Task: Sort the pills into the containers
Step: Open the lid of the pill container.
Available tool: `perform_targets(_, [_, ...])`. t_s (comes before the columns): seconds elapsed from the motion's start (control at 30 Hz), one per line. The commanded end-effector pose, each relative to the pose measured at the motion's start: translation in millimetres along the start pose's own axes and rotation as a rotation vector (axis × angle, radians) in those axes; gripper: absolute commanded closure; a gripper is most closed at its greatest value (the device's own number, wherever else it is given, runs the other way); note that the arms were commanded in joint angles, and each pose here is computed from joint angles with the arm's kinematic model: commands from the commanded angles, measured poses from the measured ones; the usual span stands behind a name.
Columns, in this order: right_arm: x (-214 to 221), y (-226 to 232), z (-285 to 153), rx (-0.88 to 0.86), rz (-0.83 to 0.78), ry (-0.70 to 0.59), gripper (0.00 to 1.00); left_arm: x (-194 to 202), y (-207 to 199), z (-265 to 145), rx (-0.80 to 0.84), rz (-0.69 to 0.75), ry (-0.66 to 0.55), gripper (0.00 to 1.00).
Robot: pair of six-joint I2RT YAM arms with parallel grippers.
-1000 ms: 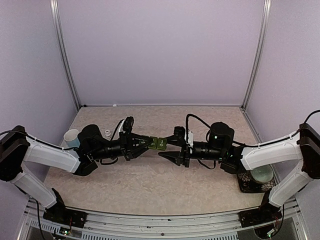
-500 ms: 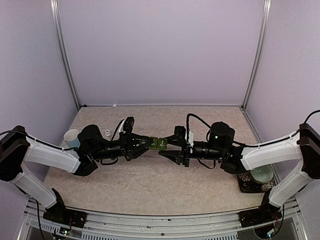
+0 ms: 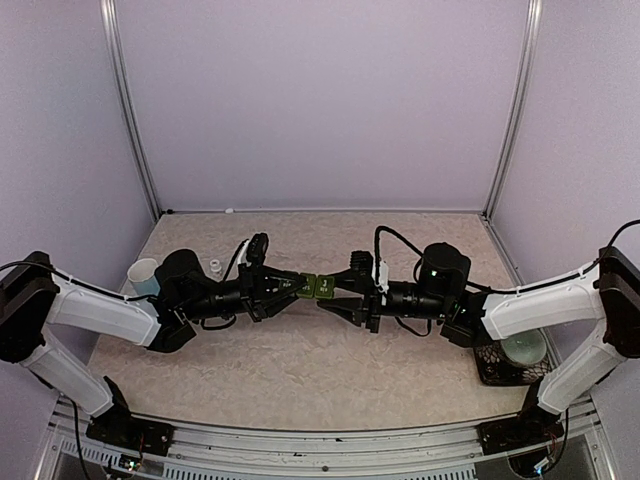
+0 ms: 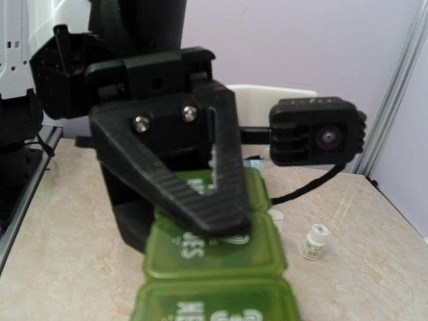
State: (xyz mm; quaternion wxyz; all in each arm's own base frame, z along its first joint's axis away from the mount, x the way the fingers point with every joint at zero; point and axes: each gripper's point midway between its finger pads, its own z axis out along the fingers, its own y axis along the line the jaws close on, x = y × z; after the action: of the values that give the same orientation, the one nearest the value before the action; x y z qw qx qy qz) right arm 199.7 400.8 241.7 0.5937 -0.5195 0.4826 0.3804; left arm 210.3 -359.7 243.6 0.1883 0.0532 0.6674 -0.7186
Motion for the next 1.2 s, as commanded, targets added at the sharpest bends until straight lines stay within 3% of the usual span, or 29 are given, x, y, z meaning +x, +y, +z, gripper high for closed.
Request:
perform_targets(0.0, [-13.7, -1.9, 2.3, -0.018, 0.005, -0.05, 0.72, -1.7, -19.0, 0.2, 0.052, 0.046, -0.006, 0.8])
perform_targets(0.17, [-12.6, -1.3, 2.5, -0.024, 0.012, -0.051, 0.81, -1.6, -18.0, 0.2, 0.048, 0.044, -0.006, 0.8])
perform_targets(0.37, [-11.1, -0.6, 3.6, -0.031, 0.028, -0.062, 0.86, -2.2, -16.7, 1.0, 0.04, 0.044, -0.007, 0.8])
perform_targets(0.43, [-12.3, -0.1, 3.1, -0.032, 0.032, -0.07, 0.8, -2.3, -16.9, 1.1, 0.041, 0.045, -0.006, 0.8])
perform_targets(0.53, [-12.2, -0.3, 2.1, -0.034, 0.043, -0.075, 0.59, -2.6, -18.2, 1.1, 0.043, 0.046, -0.007, 0.8])
perform_targets(0.7, [-14.2, -1.2, -0.3, -0.033, 0.055, -0.093, 0.45, -3.0, -19.2, 1.5, 0.043, 0.049, -0.006, 0.8])
perform_targets(0.97, [-12.5, 0.1, 0.7, -0.045, 0.061, -0.098, 0.48, -3.7, -20.7, 2.2, 0.046, 0.053, -0.006, 0.8])
perform_targets(1.17, [-4.9, 2.6, -0.1, -0.049, 0.068, -0.093, 0.38, -4.0, -23.5, 1.5, 0.056, 0.053, -0.009, 0.8])
